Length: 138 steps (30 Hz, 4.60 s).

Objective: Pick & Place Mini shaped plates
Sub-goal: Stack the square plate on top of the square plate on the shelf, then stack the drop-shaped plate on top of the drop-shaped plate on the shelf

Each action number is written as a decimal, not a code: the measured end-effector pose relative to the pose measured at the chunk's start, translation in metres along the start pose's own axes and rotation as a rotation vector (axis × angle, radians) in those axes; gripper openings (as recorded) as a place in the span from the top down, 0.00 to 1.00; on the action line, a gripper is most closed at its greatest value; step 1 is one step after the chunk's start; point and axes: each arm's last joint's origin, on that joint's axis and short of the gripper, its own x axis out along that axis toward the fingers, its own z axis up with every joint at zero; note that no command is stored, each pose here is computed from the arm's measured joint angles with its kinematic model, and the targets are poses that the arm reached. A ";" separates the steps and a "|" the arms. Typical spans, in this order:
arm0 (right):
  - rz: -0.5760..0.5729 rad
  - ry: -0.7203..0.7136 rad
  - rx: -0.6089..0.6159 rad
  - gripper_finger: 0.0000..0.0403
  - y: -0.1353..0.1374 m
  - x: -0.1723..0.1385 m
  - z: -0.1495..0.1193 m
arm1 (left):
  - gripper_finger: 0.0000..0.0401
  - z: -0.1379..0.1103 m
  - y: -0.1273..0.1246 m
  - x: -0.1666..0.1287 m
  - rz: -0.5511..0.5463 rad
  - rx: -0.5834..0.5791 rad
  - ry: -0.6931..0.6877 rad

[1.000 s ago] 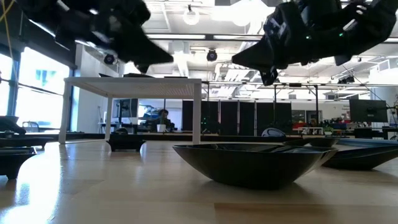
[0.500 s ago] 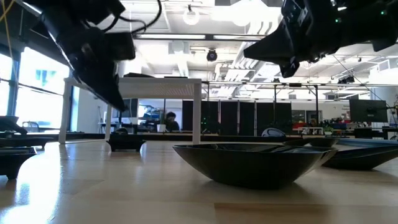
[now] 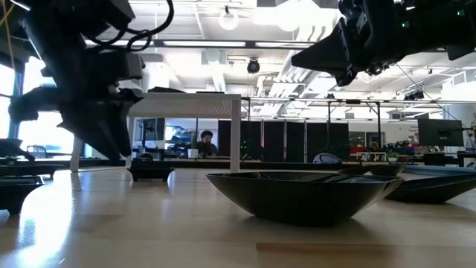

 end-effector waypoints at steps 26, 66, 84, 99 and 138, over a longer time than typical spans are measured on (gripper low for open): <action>0.047 0.004 -0.001 1.00 0.002 0.000 0.000 | 0.98 0.002 -0.007 0.027 0.061 0.325 0.059; 0.140 -0.009 -0.024 1.00 0.015 -0.006 0.001 | 1.00 0.113 0.179 -0.082 0.293 -0.179 -0.018; 0.143 -0.010 -0.028 1.00 0.015 -0.006 0.001 | 0.92 0.110 0.190 -0.059 0.360 -0.229 0.060; 0.149 -0.009 -0.026 1.00 0.015 -0.006 0.001 | 0.83 0.110 0.187 -0.068 0.261 -0.215 0.005; -0.555 0.744 0.537 0.79 -0.081 -0.035 0.022 | 1.00 -0.038 0.079 -0.067 0.182 -0.381 -1.096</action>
